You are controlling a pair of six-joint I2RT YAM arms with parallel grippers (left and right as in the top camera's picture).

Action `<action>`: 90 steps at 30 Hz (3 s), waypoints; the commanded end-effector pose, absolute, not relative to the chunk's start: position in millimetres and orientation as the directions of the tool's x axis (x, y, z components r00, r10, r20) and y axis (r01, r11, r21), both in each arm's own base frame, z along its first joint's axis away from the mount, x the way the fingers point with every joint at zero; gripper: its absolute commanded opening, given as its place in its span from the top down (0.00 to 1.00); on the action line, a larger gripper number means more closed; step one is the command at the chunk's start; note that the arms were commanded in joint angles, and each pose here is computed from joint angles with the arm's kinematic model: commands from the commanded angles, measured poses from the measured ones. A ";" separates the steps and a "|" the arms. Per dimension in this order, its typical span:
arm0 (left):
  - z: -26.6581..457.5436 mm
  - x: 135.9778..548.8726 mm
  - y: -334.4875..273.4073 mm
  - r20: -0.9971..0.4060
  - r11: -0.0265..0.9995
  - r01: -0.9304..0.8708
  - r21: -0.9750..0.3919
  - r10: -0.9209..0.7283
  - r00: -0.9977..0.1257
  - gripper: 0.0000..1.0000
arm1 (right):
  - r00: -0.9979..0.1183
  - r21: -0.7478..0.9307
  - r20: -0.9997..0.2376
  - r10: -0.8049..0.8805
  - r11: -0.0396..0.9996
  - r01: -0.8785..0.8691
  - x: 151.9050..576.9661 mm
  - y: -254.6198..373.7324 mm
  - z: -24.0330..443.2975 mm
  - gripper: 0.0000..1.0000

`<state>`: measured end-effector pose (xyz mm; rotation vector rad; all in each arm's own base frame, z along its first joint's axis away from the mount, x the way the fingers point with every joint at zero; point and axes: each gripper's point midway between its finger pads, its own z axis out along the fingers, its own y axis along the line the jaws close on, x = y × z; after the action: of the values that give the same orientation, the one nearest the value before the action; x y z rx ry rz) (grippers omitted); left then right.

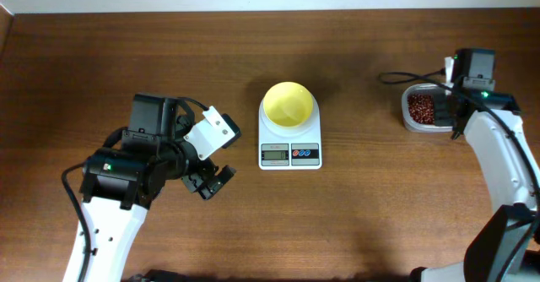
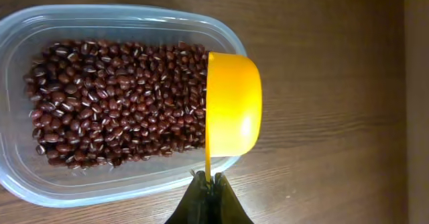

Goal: Scoop item into bowl and weigh 50g on scale
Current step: 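Push the yellow scoop down into the beans with the right gripper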

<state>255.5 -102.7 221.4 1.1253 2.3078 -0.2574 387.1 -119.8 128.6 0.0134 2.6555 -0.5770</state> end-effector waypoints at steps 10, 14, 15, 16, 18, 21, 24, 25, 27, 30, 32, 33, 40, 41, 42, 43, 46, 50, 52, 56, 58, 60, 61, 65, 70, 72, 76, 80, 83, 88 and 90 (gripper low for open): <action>226.9 258.6 -101.0 -0.563 0.624 0.777 0.087 0.674 -0.478 0.01 | -0.930 -0.259 -0.361 -0.068 0.965 0.030 396.2 -102.2 90.0 0.96; 226.9 258.6 -101.0 -0.563 0.624 0.777 0.087 0.674 -0.478 0.01 | -0.921 -0.154 -0.383 -0.066 0.988 -0.007 400.4 -84.0 86.4 0.96; 226.9 258.6 -101.1 -0.563 0.624 0.777 0.087 0.674 -0.478 0.01 | -0.921 -0.141 -0.385 -0.066 0.990 -0.012 400.7 -81.7 86.1 0.96; 226.9 258.6 -101.0 -0.563 0.624 0.777 0.087 0.674 -0.478 0.01 | -0.919 -0.123 -0.388 -0.066 0.992 -0.020 401.3 -78.3 85.5 0.96; 226.9 258.6 -101.0 -0.563 0.624 0.777 0.087 0.674 -0.478 0.01 | -0.917 -0.097 -0.394 -0.063 0.995 -0.027 402.2 -73.9 85.4 0.96; 226.9 258.6 -101.0 -0.563 0.624 0.776 0.087 0.674 -0.479 0.01 | -0.917 -0.077 -0.399 -0.027 0.997 0.004 401.8 -76.6 85.4 0.96; 226.9 258.6 -101.1 -0.563 0.624 0.777 0.087 0.674 -0.478 0.01 | -0.909 0.001 -0.411 0.066 0.997 0.071 400.3 -83.9 85.8 0.96; 226.9 258.6 -101.0 -0.563 0.624 0.777 0.087 0.674 -0.478 0.01 | -0.906 0.053 -0.415 0.087 0.996 0.071 400.4 -83.3 85.2 0.96; 226.9 258.6 -101.0 -0.563 0.624 0.777 0.087 0.674 -0.478 0.01 | -0.901 0.119 -0.405 0.155 0.986 0.117 398.2 -88.0 81.4 0.96; 226.9 258.6 -101.0 -0.563 0.624 0.776 0.087 0.674 -0.479 0.01 | -0.907 0.179 -0.368 0.204 0.973 0.146 390.5 -89.0 76.3 0.96; 226.9 258.6 -101.0 -0.563 0.624 0.777 0.087 0.674 -0.478 0.01 | -0.908 0.242 -0.364 0.207 0.963 0.122 390.6 -77.4 78.3 0.96; 226.9 258.6 -101.0 -0.563 0.624 0.777 0.087 0.674 -0.478 0.01 | -0.908 0.267 -0.364 0.208 0.957 0.113 391.0 -72.9 79.5 0.96; 226.9 258.6 -101.1 -0.563 0.624 0.777 0.087 0.674 -0.478 0.01 | -0.908 0.331 -0.324 0.265 0.931 0.154 391.5 -65.5 71.6 0.96; 226.9 258.6 -101.0 -0.563 0.624 0.777 0.087 0.674 -0.478 0.01 | -0.912 0.330 -0.313 0.266 0.930 0.158 390.8 -65.7 67.4 0.96; 226.9 258.6 -101.1 -0.563 0.624 0.777 0.087 0.674 -0.478 0.01 | -0.914 0.331 -0.305 0.267 0.930 0.161 390.0 -65.5 65.2 0.96; 226.9 258.6 -101.0 -0.563 0.624 0.777 0.087 0.674 -0.478 0.01 | -0.913 0.334 -0.302 0.276 0.927 0.170 389.9 -65.5 65.2 0.96; 226.9 258.6 -101.1 -0.563 0.624 0.776 0.087 0.673 -0.479 0.01 | -0.910 0.340 -0.289 0.297 0.921 0.193 387.5 -68.2 64.6 0.96; 226.9 258.6 -101.0 -0.563 0.624 0.777 0.087 0.674 -0.478 0.01 | -0.889 0.417 -0.272 0.368 0.878 0.236 385.3 -75.5 69.3 0.96; 226.9 258.6 -101.0 -0.563 0.624 0.777 0.087 0.674 -0.478 0.01 | -0.880 0.466 -0.272 0.389 0.853 0.233 385.7 -76.2 73.4 0.96; 226.9 258.6 -101.0 -0.563 0.624 0.777 0.087 0.674 -0.478 0.01 | -0.873 0.529 -0.246 0.420 0.813 0.243 381.2 -76.2 77.9 0.96; 226.9 258.6 -101.1 -0.563 0.624 0.776 0.087 0.673 -0.479 0.01 | -0.874 0.534 -0.230 0.428 0.806 0.254 377.7 -76.7 77.4 0.96; 226.9 258.6 -101.1 -0.563 0.624 0.776 0.087 0.673 -0.479 0.01 | -0.870 0.574 -0.220 0.442 0.779 0.251 377.8 -73.1 81.5 0.96; 226.9 258.6 -101.0 -0.563 0.624 0.777 0.087 0.674 -0.478 0.01 | -0.867 0.605 -0.216 0.449 0.759 0.243 378.9 -69.9 84.9 0.96; 226.9 258.6 -101.1 -0.563 0.624 0.777 0.087 0.674 -0.478 0.01 | -0.864 0.613 -0.158 0.478 0.734 0.293 378.5 -70.2 69.5 0.96; 226.9 258.6 -101.0 -0.563 0.624 0.777 0.087 0.674 -0.478 0.01 | -0.865 0.616 -0.108 0.490 0.716 0.328 376.4 -71.3 52.3 0.96; 226.9 258.6 -101.0 -0.563 0.624 0.776 0.087 0.674 -0.479 0.01 | -0.858 0.617 -0.103 0.503 0.709 0.342 375.6 -74.7 52.3 0.96; 226.8 258.6 -101.0 -0.563 0.624 0.777 0.087 0.674 -0.479 0.01 | -0.851 0.618 -0.097 0.516 0.702 0.355 373.5 -79.3 52.2 0.96; 226.9 258.6 -101.1 -0.563 0.624 0.777 0.087 0.674 -0.478 0.01 | -0.832 0.643 -0.058 0.552 0.658 0.392 369.6 -81.9 54.9 0.96; 226.9 258.6 -101.0 -0.563 0.624 0.777 0.087 0.674 -0.478 0.01 | -0.825 0.678 -0.052 0.563 0.627 0.385 370.2 -82.0 60.0 0.96; 226.9 258.6 -101.0 -0.563 0.624 0.777 0.087 0.674 -0.478 0.01 | -0.823 0.690 -0.051 0.565 0.616 0.380 370.7 -81.6 62.0 0.96; 226.9 258.6 -101.0 -0.563 0.624 0.777 0.087 0.674 -0.478 0.01 | -0.823 0.690 -0.051 0.566 0.615 0.381 370.7 -82.0 62.0 0.96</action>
<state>255.5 -102.7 221.4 1.1257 2.3075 -0.2573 377.4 -85.0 72.2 0.7374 2.5582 0.9711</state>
